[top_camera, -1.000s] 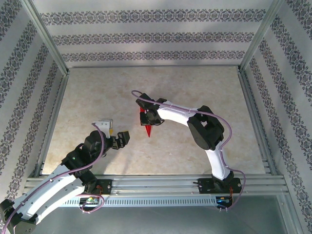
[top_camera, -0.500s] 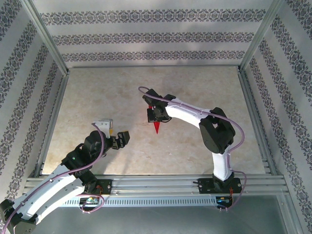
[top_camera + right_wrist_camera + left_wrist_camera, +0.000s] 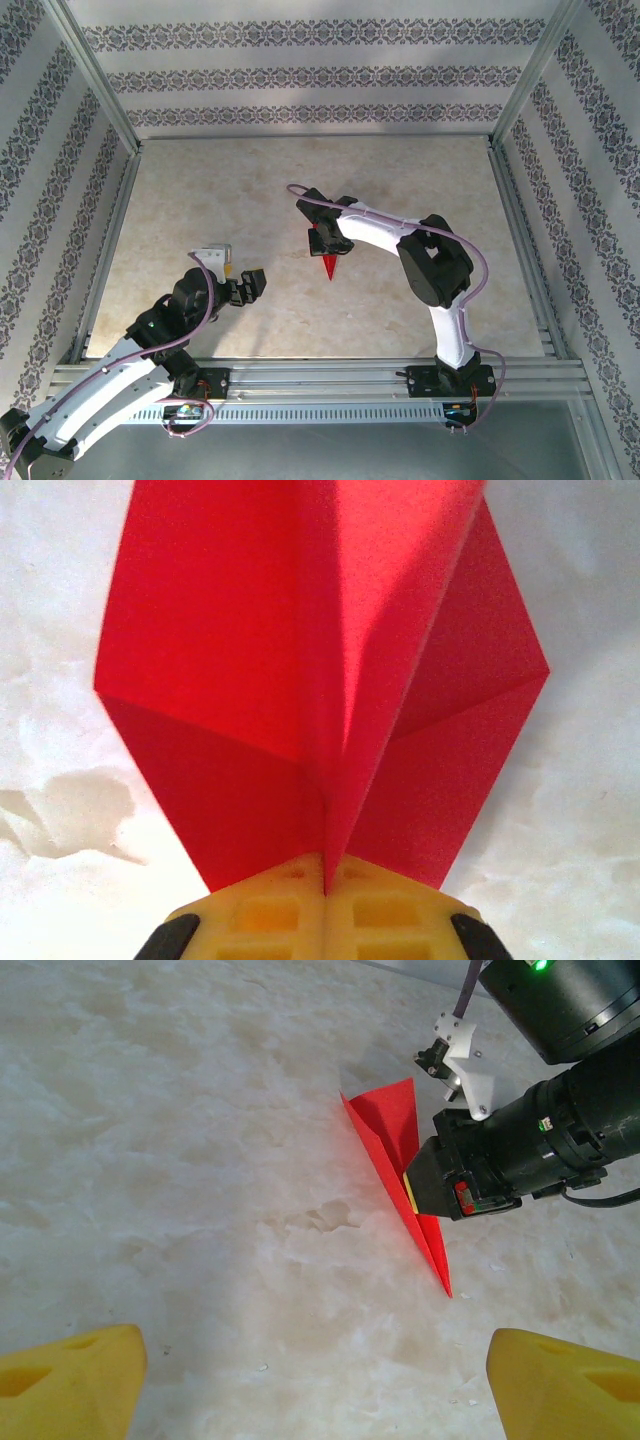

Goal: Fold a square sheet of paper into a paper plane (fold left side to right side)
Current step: Move the paper plane to the center of the table.

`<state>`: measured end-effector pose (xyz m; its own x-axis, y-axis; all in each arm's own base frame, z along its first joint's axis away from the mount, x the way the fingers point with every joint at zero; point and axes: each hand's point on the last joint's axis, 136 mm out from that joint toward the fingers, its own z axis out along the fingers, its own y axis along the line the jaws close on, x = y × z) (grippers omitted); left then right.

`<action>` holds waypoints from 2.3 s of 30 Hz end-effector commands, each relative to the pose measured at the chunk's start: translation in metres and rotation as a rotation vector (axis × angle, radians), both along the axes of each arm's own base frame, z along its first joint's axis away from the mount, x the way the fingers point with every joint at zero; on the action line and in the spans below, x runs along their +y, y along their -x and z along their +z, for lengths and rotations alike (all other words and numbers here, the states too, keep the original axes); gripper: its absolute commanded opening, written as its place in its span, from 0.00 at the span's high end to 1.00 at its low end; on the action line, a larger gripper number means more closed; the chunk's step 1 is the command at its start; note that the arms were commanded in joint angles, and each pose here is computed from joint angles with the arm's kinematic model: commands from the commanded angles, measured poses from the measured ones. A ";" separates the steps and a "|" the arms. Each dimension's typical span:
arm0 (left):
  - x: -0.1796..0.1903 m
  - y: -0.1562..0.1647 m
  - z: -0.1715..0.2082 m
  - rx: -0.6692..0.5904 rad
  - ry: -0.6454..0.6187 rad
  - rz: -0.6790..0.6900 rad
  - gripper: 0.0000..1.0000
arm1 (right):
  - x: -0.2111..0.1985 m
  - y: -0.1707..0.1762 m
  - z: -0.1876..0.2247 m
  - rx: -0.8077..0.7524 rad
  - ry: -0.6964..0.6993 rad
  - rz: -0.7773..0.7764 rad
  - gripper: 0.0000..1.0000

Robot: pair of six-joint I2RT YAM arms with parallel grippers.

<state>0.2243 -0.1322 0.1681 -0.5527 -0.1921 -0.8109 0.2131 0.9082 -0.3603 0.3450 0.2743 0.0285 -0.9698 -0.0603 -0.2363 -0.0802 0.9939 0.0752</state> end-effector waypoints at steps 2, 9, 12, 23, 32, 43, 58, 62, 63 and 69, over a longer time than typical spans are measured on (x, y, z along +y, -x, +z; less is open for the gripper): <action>0.004 -0.001 0.000 0.001 -0.010 0.010 0.12 | -0.003 -0.003 -0.007 0.009 0.024 -0.016 0.92; 0.004 -0.001 0.001 0.000 -0.012 0.010 0.11 | -0.002 -0.001 -0.016 0.031 0.011 -0.025 0.86; 0.004 -0.001 0.001 -0.001 -0.015 0.009 0.11 | -0.002 -0.001 -0.019 0.035 0.012 -0.026 0.84; 0.005 -0.002 0.003 -0.004 -0.017 0.012 0.11 | -0.006 -0.003 -0.033 0.048 -0.004 -0.072 0.76; 0.005 -0.002 0.003 -0.001 -0.031 0.011 0.11 | -0.019 -0.028 -0.025 -0.008 0.083 -0.096 0.62; 0.004 -0.002 0.004 0.001 -0.029 0.009 0.11 | -0.025 -0.043 -0.016 -0.036 0.072 -0.164 0.61; 0.005 -0.002 0.006 0.004 -0.025 0.014 0.11 | -0.017 -0.040 0.006 -0.072 0.066 -0.106 0.62; 0.005 -0.002 0.006 0.003 -0.024 0.015 0.11 | -0.018 -0.040 0.011 -0.082 0.072 -0.100 0.61; 0.005 -0.002 0.006 0.003 -0.022 0.016 0.11 | -0.018 -0.040 0.013 -0.084 0.071 -0.099 0.61; 0.005 -0.002 0.007 0.004 -0.017 0.015 0.11 | -0.021 -0.038 0.022 -0.105 0.081 -0.093 0.61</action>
